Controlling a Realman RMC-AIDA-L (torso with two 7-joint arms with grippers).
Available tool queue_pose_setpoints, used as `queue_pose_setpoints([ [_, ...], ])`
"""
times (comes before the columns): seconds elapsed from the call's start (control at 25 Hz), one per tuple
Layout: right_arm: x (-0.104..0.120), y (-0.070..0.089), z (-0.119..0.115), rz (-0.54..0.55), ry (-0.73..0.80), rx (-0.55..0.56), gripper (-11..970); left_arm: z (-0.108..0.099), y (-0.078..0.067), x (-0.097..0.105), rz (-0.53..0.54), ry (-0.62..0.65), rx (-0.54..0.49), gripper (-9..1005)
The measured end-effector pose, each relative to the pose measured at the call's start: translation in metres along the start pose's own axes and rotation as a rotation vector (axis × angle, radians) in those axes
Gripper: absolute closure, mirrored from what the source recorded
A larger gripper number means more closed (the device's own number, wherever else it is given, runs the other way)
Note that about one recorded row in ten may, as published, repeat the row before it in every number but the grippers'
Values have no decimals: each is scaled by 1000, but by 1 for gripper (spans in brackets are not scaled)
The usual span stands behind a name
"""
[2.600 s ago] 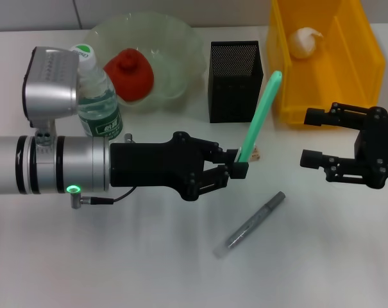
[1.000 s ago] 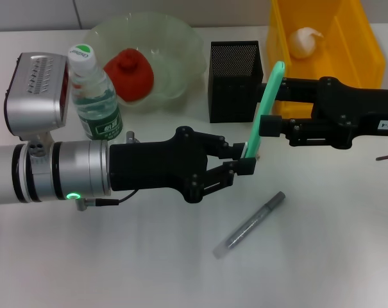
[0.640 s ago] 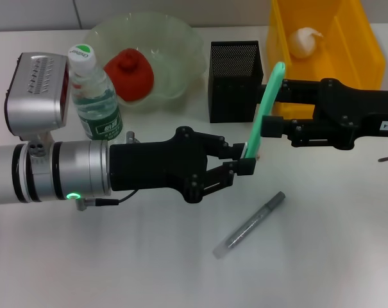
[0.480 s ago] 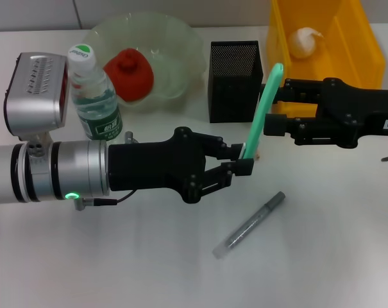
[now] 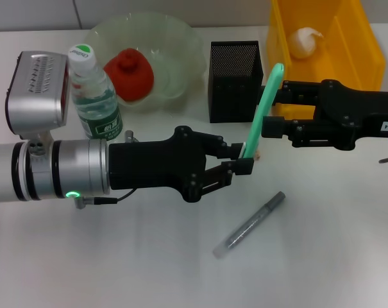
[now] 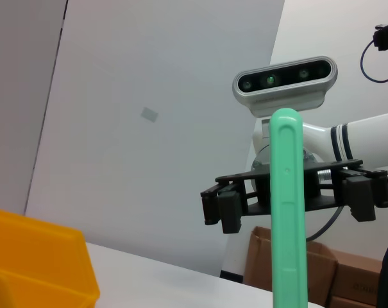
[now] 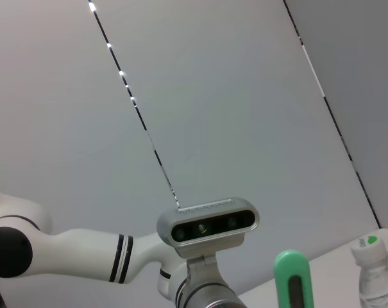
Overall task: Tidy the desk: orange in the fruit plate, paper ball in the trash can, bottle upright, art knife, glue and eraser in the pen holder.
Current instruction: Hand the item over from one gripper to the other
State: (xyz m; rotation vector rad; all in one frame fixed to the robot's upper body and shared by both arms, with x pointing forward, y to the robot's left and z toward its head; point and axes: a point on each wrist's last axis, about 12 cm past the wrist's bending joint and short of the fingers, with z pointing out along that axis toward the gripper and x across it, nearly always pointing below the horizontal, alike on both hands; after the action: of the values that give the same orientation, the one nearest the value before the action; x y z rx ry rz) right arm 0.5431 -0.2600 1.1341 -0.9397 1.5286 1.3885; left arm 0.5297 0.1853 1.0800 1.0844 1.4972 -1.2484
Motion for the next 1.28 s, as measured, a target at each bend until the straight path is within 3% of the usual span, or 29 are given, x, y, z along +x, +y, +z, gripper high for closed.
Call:
queue_pose_setpoints([
  [0.52,0,0,0,-6,2,-1,236,1,0,-1,2,-3,3,794],
  [0.72,0,0,0,-17,2,0,380,1,0,-2,5,-8,7,794],
  [1.28,12,0,8,-37,41,2,389,5,2,-10,10,-28,24,795],
])
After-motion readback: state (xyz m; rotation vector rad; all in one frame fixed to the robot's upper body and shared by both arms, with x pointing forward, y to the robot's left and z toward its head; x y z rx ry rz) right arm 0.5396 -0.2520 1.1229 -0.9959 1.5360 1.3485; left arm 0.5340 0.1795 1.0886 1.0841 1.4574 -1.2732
